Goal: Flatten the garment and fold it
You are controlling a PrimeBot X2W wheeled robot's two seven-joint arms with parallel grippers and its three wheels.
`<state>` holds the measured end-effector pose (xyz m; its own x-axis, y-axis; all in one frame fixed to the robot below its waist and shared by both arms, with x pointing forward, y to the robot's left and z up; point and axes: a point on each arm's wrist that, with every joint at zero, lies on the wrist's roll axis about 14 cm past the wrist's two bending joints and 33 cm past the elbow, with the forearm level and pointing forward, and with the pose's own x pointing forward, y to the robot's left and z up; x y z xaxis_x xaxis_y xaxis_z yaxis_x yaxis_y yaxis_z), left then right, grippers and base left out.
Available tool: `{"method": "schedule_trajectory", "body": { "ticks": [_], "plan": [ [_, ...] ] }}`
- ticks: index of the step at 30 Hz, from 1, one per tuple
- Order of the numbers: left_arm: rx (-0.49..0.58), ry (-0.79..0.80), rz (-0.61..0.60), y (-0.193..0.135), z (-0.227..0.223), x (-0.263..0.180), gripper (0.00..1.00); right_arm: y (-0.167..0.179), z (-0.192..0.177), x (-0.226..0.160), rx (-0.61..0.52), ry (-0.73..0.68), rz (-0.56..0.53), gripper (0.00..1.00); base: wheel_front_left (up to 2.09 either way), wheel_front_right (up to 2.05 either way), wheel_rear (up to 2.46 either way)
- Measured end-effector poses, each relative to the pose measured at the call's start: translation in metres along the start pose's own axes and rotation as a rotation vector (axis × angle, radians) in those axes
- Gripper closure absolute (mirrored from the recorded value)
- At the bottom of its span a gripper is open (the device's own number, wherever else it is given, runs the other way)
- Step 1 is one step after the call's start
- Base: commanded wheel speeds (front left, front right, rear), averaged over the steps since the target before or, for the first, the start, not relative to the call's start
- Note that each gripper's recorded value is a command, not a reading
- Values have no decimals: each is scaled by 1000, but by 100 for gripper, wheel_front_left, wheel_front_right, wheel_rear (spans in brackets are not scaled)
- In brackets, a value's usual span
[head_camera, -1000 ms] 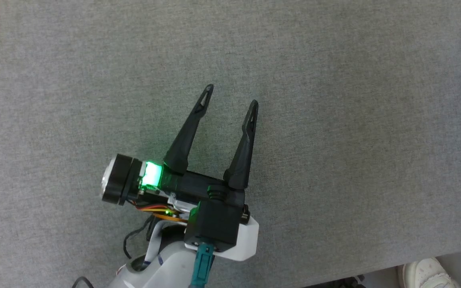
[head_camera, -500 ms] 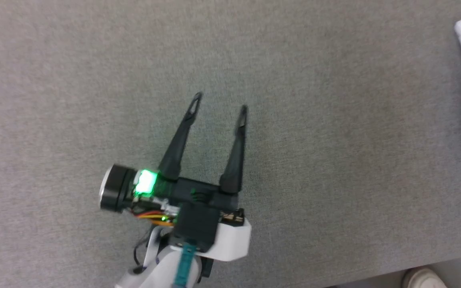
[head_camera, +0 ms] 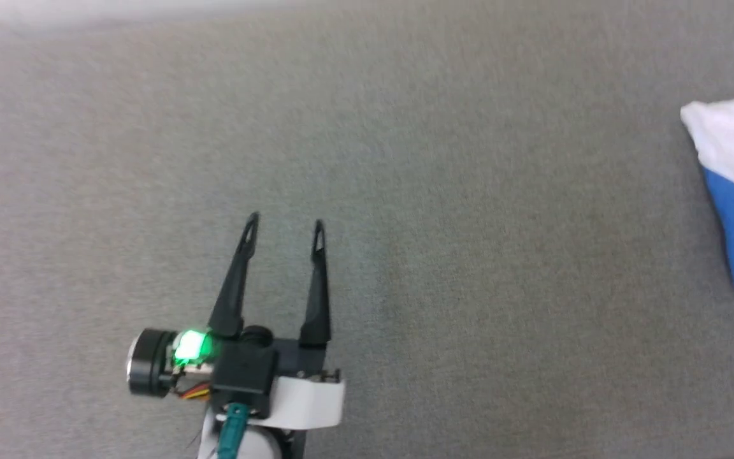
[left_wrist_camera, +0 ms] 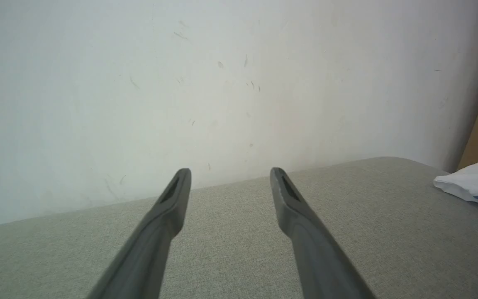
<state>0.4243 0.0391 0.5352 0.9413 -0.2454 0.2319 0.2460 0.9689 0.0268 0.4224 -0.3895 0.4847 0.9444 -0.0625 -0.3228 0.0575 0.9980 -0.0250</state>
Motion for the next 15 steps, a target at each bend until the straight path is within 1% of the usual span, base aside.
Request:
{"method": "schedule_trajectory", "body": {
  "ticks": [3,7,15],
  "plan": [
    [17,-5,27,11,10,-11,0,14,10,-8,40,-57,32,0,0,0,0],
    [55,-7,49,22,19,-29,0,36,29,-18,74,-169,79,0,0,0,0],
    [127,-32,99,44,40,-59,0,85,25,-45,97,-286,150,0,0,0,0]
  ]
}}
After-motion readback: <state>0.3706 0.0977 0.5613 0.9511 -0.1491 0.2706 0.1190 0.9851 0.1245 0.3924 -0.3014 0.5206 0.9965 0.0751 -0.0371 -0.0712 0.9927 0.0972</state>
